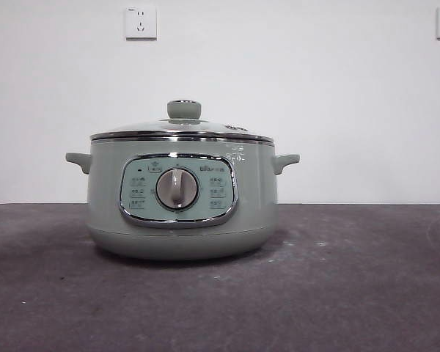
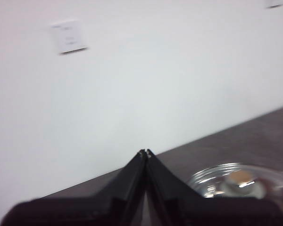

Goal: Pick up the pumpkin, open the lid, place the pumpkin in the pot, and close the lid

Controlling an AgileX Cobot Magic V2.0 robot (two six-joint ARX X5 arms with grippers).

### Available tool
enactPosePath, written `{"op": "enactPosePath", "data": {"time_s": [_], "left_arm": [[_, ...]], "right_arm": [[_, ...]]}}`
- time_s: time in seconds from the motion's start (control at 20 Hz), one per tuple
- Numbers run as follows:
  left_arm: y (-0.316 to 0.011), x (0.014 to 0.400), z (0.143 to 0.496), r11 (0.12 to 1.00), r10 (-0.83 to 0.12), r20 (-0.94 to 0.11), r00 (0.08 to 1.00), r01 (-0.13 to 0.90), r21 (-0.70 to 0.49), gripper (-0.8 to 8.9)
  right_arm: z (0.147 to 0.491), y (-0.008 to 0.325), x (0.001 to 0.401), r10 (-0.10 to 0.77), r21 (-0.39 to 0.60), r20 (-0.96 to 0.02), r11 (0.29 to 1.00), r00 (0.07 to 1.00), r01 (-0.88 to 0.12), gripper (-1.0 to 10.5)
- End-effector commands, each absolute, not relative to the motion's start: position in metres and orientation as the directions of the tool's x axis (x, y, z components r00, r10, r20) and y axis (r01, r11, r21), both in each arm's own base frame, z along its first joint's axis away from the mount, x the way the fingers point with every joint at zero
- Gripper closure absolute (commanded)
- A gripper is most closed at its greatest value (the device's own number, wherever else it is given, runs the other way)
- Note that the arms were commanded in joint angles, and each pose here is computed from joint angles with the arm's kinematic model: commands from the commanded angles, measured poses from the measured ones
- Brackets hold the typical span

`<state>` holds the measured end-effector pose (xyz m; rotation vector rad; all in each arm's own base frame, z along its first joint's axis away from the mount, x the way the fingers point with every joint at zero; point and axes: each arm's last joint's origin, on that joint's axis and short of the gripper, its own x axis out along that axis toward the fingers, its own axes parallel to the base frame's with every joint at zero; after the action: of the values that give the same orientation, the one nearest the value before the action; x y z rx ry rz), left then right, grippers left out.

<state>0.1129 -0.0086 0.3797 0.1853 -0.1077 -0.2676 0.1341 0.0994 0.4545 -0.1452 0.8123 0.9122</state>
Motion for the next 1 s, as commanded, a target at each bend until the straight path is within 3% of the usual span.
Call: {"op": "enactPosePath", "data": {"time_s": [0.05, 0.2, 0.4, 1.0], "left_arm": [[-0.006, 0.111, 0.332, 0.961, -0.217, 0.06, 0.974, 0.202, 0.188, 8.17], [-0.004, 0.103, 0.279, 0.98, -0.136, 0.033, 0.99, 0.13, 0.152, 8.17], [-0.003, 0.095, 0.23, 0.986, -0.111, 0.013, 0.994, 0.109, 0.128, 8.17], [-0.002, 0.097, 0.168, 0.993, -0.077, -0.091, 0.993, 0.085, 0.085, 8.17]], "right_arm": [[0.455, 0.1, 0.134, 0.647, 0.214, -0.679, 0.626, 0.347, -0.75, 9.5], [0.455, 0.1, 0.134, 0.647, 0.214, -0.679, 0.626, 0.347, -0.75, 9.5], [0.455, 0.1, 0.134, 0.647, 0.214, -0.679, 0.626, 0.347, -0.75, 9.5], [0.455, 0.1, 0.134, 0.647, 0.214, -0.679, 0.626, 0.347, -0.75, 9.5]]}}
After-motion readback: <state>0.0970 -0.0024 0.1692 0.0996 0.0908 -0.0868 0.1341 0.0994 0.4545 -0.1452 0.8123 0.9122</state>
